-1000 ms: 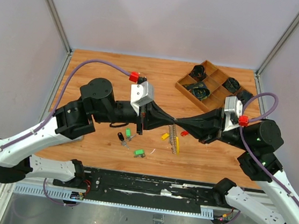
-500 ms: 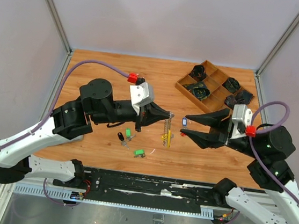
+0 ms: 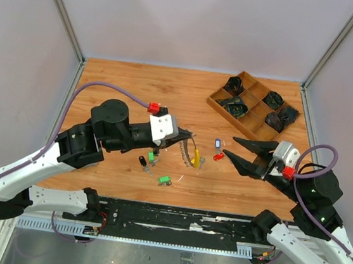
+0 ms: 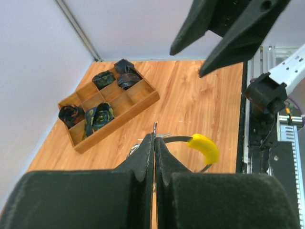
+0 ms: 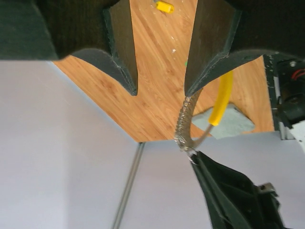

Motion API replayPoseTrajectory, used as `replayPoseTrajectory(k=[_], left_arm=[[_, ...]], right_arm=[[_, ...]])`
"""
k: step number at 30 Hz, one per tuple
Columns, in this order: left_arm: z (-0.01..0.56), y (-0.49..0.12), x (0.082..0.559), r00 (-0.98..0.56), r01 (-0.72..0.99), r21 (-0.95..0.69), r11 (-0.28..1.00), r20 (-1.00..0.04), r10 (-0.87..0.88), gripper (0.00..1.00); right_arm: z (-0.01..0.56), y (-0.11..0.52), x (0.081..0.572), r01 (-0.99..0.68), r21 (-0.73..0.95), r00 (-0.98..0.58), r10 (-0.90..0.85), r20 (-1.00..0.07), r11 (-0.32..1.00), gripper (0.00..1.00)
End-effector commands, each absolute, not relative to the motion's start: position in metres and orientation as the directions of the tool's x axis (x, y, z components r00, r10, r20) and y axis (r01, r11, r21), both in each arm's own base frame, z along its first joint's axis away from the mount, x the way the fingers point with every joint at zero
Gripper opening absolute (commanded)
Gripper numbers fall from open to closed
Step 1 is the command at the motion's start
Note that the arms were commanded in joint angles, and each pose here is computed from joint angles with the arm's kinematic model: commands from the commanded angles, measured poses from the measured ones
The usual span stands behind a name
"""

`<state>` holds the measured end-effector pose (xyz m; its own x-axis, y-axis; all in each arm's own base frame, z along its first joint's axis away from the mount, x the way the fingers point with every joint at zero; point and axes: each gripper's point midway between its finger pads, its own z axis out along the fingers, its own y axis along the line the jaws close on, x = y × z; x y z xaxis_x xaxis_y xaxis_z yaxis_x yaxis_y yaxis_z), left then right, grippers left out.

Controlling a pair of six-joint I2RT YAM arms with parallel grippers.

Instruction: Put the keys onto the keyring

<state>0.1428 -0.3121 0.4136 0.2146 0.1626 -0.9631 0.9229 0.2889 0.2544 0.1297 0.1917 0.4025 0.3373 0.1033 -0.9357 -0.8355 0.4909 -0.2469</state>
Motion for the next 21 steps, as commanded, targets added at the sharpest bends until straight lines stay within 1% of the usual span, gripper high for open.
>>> replayPoseTrajectory(k=[1,3,5,7,10,15,18,21], left_arm=[[0.446,-0.299,0.126,0.380,0.889,0.379,0.258,-0.924,0.046,0.00],[0.451,-0.293,0.127,0.396,0.877,0.387,0.285,-0.918,0.028,0.01],[0.451,-0.289,0.132,0.390,0.869,0.381,0.316,-0.920,0.037,0.01],[0.447,-0.287,0.134,0.366,0.871,0.359,0.335,-0.929,0.043,0.01],[0.438,-0.284,0.137,0.324,0.877,0.315,0.363,-0.945,0.037,0.01],[0.427,-0.275,0.139,0.255,0.878,0.242,0.413,-0.967,0.024,0.01],[0.421,-0.269,0.144,0.209,0.869,0.193,0.456,-0.978,0.016,0.01],[0.413,-0.265,0.148,0.158,0.859,0.145,0.491,-0.987,0.016,0.00]], right_arm=[[0.399,0.182,0.137,-0.772,-0.337,0.416,0.028,-0.909,0.539,0.45],[0.387,0.180,0.143,-0.766,-0.332,0.391,-0.011,-0.920,0.551,0.43],[0.375,0.178,0.150,-0.767,-0.289,0.318,-0.050,-0.947,0.572,0.42],[0.359,0.175,0.160,-0.761,-0.230,0.209,-0.107,-0.972,0.607,0.40],[0.329,0.163,0.181,-0.699,-0.148,0.000,-0.207,-0.978,0.700,0.41],[0.284,0.163,0.198,-0.633,-0.049,-0.295,-0.299,-0.908,0.773,0.42],[0.258,0.170,0.202,-0.604,0.014,-0.423,-0.306,-0.853,0.797,0.41],[0.238,0.174,0.207,-0.566,0.062,-0.517,-0.296,-0.803,0.822,0.42]])
